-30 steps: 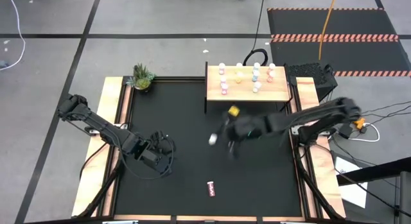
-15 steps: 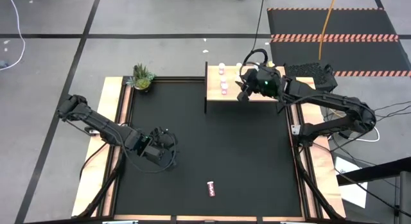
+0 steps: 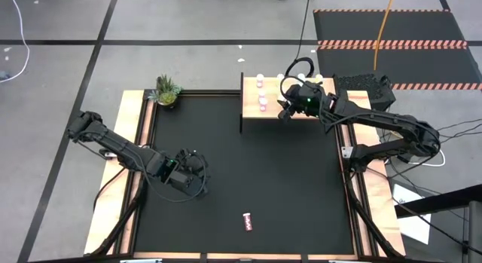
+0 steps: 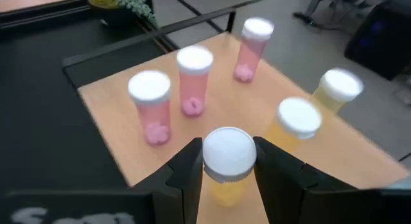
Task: Pick and place medicine bottles onto shelf by color
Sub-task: Put the yellow pill bottle on the shelf aligned with the other yellow pill bottle, then put the pink pill bottle on the shelf aligned with the other pink pill bottle
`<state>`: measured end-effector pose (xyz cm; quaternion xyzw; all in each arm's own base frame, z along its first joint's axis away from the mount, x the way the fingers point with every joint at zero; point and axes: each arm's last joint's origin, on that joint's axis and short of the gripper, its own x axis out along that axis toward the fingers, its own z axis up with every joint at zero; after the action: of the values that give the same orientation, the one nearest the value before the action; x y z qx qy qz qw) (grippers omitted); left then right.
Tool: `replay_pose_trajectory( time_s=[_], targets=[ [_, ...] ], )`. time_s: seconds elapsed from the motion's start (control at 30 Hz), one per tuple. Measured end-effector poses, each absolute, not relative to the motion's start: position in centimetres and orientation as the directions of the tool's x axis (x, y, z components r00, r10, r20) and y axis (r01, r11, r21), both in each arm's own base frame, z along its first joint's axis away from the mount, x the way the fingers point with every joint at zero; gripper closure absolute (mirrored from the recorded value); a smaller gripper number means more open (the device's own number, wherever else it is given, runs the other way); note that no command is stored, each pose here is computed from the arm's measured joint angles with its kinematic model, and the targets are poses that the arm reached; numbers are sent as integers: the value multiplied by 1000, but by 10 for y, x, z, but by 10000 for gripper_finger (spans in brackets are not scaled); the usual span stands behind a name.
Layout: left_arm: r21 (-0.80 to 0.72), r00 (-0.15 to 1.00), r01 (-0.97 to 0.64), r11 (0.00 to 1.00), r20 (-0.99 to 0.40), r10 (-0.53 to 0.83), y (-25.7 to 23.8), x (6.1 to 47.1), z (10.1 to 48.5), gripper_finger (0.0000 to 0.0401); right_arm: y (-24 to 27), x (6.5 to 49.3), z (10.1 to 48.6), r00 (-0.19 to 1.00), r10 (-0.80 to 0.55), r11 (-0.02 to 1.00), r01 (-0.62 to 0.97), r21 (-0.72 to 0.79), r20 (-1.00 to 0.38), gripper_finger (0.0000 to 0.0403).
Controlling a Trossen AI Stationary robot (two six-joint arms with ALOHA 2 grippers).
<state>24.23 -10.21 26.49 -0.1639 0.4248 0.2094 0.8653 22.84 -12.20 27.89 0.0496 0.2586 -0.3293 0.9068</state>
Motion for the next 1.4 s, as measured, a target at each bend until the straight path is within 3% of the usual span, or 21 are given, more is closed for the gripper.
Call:
replay_pose_trajectory(
  time_s=[0.5, 0.83, 1.13, 1.27, 1.4],
  targets=[
    [-88, 550, -484, 871, -805, 224, -102, 242, 265, 189, -123, 227, 273, 672, -523, 797, 604, -21, -524, 279],
    [-98, 549, -496, 863, -805, 225, -102, 242, 265, 189, -127, 224, 275, 668, -536, 777, 629, 7, -515, 228],
    [-98, 546, -497, 862, -807, 223, -102, 242, 265, 189, -111, 210, 313, 772, -559, 808, 590, 13, -301, 186],
    [-105, 545, -504, 857, -809, 222, -101, 242, 265, 189, -85, 207, 325, 835, -487, 860, 509, 25, -255, 184],
    [-107, 539, -526, 844, -809, 234, -96, 244, 265, 189, -43, 220, 323, 909, -316, 941, 337, 35, -270, 185]
  ],
)
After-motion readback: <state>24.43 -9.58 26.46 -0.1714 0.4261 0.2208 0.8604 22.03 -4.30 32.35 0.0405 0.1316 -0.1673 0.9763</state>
